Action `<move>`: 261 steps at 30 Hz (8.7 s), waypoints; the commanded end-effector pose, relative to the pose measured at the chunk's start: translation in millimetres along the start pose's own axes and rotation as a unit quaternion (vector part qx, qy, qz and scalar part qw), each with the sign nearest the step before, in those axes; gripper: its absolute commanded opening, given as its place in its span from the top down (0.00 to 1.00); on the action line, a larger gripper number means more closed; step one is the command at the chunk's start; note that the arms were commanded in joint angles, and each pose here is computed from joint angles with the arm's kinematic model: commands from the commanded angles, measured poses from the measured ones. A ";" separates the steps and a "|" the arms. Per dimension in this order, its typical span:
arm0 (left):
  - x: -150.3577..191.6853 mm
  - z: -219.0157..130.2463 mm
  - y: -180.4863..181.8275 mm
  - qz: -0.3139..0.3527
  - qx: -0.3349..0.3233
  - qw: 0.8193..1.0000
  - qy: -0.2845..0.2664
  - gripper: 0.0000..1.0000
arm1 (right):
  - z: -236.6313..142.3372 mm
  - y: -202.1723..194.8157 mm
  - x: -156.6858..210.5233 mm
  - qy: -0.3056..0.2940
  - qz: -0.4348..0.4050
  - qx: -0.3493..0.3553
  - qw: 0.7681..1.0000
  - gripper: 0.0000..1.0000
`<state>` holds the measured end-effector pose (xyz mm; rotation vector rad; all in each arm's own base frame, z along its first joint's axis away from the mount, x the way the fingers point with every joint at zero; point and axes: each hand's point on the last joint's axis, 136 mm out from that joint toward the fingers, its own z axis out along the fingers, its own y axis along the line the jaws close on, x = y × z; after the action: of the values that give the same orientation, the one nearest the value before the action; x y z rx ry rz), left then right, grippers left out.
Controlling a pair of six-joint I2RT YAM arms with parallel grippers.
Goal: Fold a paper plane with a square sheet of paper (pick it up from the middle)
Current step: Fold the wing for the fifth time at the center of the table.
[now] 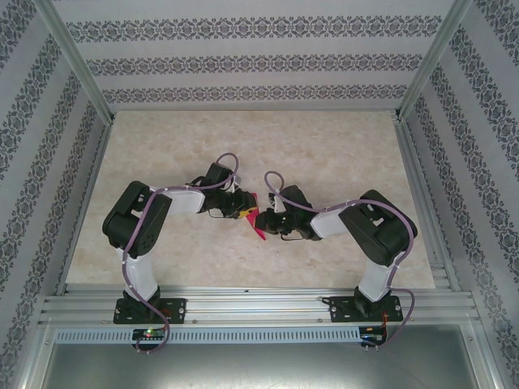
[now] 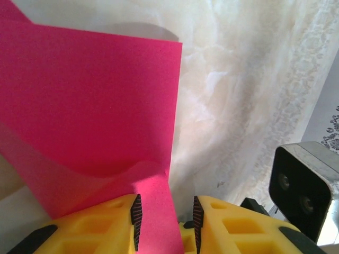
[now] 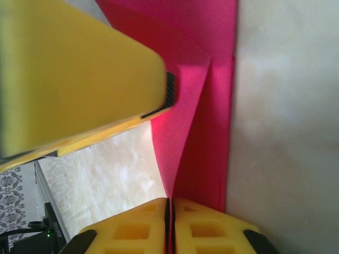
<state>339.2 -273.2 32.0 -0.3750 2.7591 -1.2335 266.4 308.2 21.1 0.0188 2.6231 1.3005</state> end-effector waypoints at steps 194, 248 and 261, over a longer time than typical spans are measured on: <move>19.7 9.9 34.5 -0.033 -0.084 0.995 0.036 0.73 | 8.3 -15.0 109.3 0.110 0.106 0.062 0.986 1.00; 49.5 11.8 36.4 -0.157 -0.072 0.982 -0.073 0.74 | -14.9 18.0 25.1 -0.029 0.122 0.022 0.992 0.99; 33.8 -7.8 5.9 -0.078 -0.069 0.990 -0.090 0.68 | -16.9 -56.2 66.3 0.019 0.154 0.117 0.981 1.00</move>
<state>305.1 -282.7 26.7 -0.7597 2.6816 -1.0936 229.9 298.1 14.1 0.4029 2.7216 1.2447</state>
